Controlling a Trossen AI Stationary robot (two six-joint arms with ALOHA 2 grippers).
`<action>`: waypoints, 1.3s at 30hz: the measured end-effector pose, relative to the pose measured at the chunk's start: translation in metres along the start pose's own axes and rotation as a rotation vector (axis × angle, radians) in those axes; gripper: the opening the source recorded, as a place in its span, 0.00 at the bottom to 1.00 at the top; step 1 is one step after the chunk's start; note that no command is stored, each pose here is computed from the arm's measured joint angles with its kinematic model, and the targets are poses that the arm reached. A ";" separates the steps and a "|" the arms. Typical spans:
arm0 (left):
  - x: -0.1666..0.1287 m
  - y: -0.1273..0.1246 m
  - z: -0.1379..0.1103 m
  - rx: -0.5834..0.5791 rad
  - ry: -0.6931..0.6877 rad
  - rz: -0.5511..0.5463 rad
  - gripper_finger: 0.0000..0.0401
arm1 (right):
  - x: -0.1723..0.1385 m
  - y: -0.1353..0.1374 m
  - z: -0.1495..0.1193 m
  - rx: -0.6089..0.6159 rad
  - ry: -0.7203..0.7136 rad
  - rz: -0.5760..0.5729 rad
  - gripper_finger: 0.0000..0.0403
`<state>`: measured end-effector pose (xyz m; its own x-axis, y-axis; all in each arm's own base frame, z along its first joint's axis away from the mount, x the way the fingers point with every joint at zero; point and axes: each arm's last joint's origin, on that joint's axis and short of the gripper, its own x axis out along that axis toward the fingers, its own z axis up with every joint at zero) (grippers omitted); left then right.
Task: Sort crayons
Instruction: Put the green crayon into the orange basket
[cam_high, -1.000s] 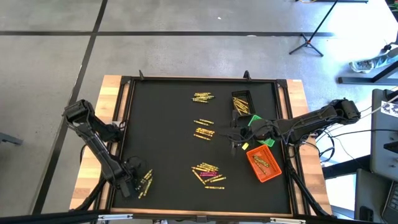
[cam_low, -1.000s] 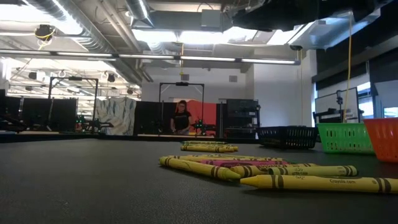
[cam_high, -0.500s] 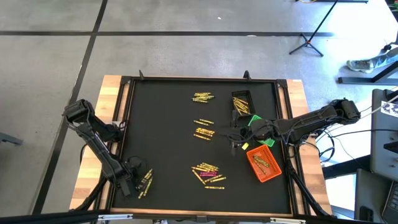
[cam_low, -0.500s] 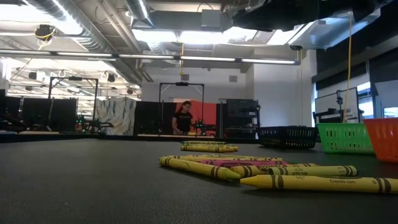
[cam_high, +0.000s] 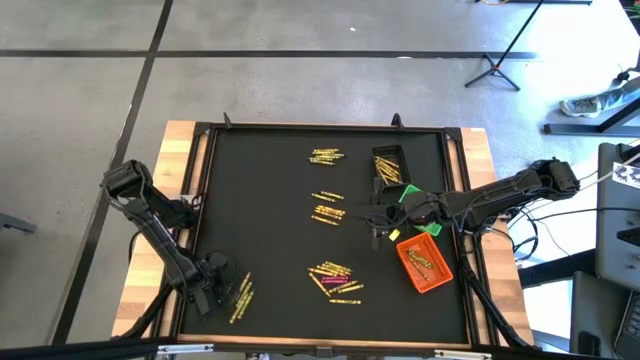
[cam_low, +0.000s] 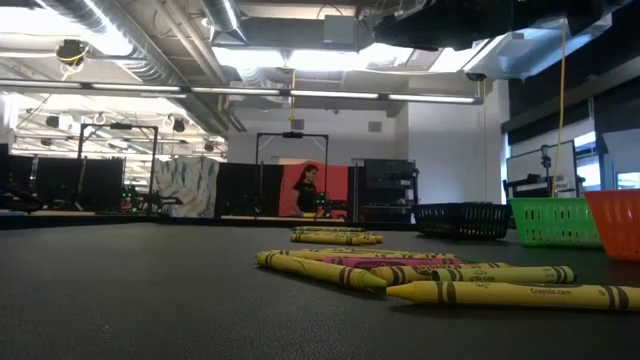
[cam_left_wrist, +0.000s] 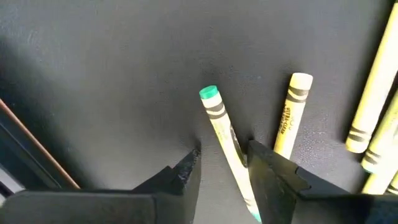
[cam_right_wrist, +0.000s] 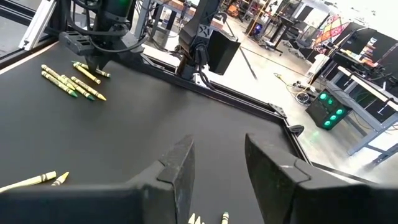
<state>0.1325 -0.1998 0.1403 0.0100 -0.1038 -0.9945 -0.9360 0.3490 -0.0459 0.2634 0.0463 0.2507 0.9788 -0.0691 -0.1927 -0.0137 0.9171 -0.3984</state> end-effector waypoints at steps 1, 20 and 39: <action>0.000 0.000 0.000 0.004 -0.007 -0.004 0.27 | 0.000 0.000 0.000 0.000 0.000 0.000 0.34; -0.001 -0.001 0.002 0.174 -0.076 -0.037 0.04 | 0.000 0.000 -0.001 -0.003 0.010 0.004 0.34; -0.083 -0.069 0.027 0.732 -0.386 -0.256 0.02 | 0.000 0.005 -0.001 0.094 -0.023 0.140 0.61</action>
<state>0.2062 -0.1900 0.2231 0.4325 0.0160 -0.9015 -0.4282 0.8836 -0.1897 0.2629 0.0502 0.2483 0.9730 0.0702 -0.2199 -0.1325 0.9498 -0.2834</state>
